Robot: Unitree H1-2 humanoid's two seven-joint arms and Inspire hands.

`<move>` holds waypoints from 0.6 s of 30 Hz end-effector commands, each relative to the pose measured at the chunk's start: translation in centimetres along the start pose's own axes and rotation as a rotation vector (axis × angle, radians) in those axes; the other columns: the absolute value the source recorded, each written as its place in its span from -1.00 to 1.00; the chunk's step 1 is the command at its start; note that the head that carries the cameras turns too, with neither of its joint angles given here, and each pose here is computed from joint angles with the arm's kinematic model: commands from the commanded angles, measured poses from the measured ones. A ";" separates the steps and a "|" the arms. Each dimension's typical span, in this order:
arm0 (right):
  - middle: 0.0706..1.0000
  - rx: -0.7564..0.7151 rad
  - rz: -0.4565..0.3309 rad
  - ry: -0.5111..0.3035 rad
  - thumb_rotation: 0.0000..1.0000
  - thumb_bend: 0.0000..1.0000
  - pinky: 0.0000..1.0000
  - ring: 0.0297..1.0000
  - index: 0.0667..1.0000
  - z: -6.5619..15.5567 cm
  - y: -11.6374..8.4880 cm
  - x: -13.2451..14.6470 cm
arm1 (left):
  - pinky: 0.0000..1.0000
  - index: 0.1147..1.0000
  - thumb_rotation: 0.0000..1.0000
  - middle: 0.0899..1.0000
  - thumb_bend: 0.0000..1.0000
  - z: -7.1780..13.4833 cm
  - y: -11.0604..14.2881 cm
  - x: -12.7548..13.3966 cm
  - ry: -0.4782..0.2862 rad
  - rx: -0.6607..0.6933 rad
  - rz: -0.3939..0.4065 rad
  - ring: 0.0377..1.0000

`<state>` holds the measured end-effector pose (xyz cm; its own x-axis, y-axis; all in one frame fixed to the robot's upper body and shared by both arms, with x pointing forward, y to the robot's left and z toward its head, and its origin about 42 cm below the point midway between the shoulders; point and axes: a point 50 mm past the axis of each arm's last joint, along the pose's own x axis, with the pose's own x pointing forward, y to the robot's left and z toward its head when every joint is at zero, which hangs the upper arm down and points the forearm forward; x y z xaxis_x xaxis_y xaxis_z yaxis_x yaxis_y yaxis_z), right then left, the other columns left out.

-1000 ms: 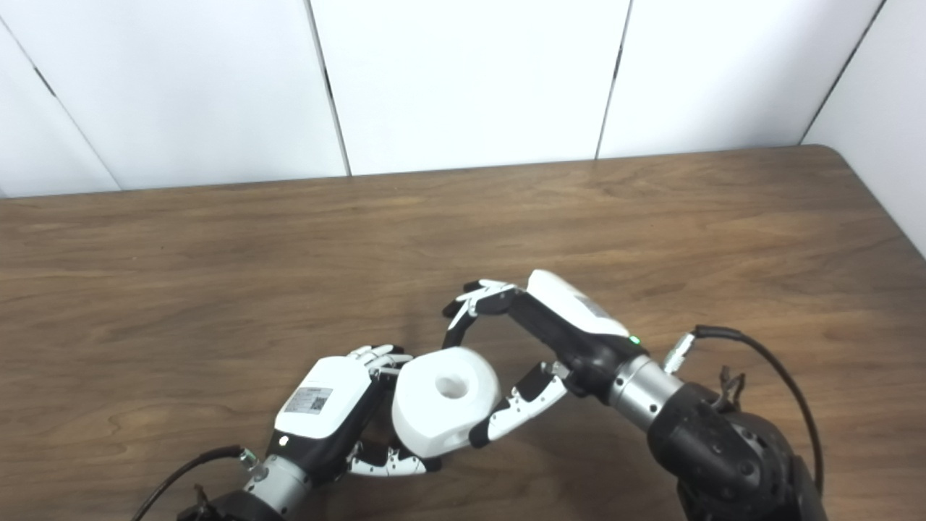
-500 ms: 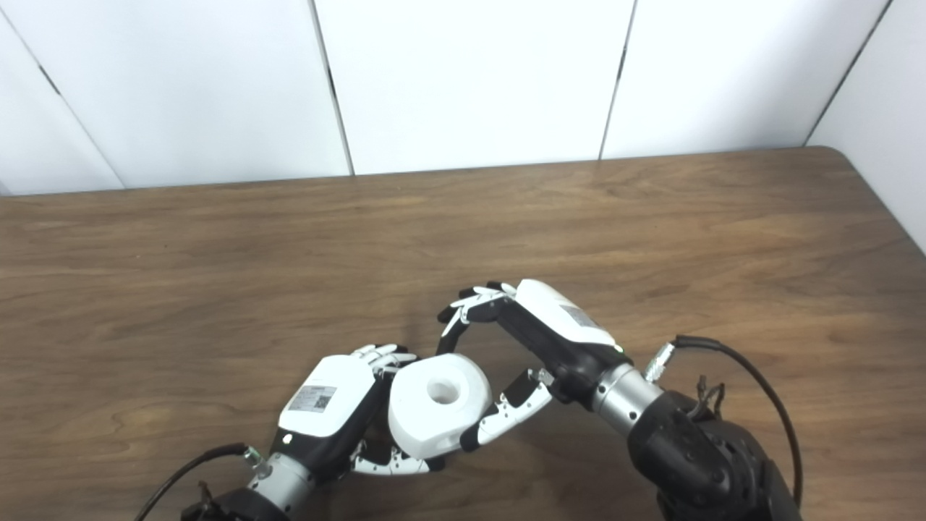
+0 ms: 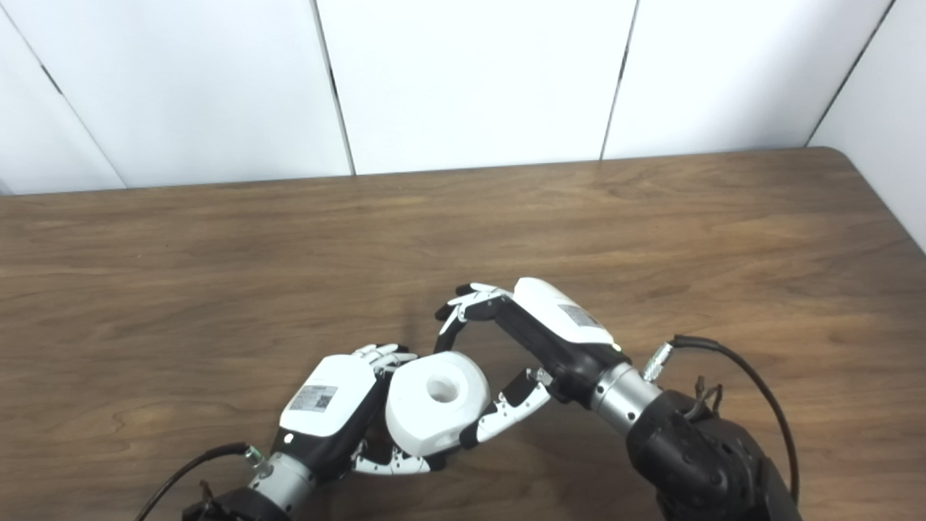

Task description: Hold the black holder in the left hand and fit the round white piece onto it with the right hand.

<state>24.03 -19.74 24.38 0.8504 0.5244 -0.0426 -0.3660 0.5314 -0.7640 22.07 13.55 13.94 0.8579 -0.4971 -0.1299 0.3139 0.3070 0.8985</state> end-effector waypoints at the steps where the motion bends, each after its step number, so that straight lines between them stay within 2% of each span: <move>1: 0.54 -0.081 -0.029 -0.057 -0.74 0.04 0.65 0.83 -0.11 1.0 -1.4 -0.2 | 0.76 -0.15 -0.89 0.60 0.04 -1.5 -4.2 -1.2 0.111 -0.016 -0.263 0.77; 9: 0.53 -0.133 -0.005 -0.064 -0.74 0.04 0.64 0.84 -0.11 0.9 -1.8 -0.4 | 0.75 -0.15 -0.89 0.60 0.04 -1.5 -4.0 -1.3 0.106 -0.014 -0.258 0.77; 18: 0.51 -0.161 0.002 -0.065 -0.74 0.04 0.59 0.80 -0.11 0.7 -1.4 -0.3 | 0.75 -0.15 -0.89 0.59 0.04 -1.5 -4.0 -1.3 0.107 -0.016 -0.259 0.76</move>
<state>24.17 -20.37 24.99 0.8419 0.5371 -0.0517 -0.3388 0.4515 -0.8255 22.08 13.57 13.95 0.8581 -0.4969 -0.1297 0.3136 0.3070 0.8986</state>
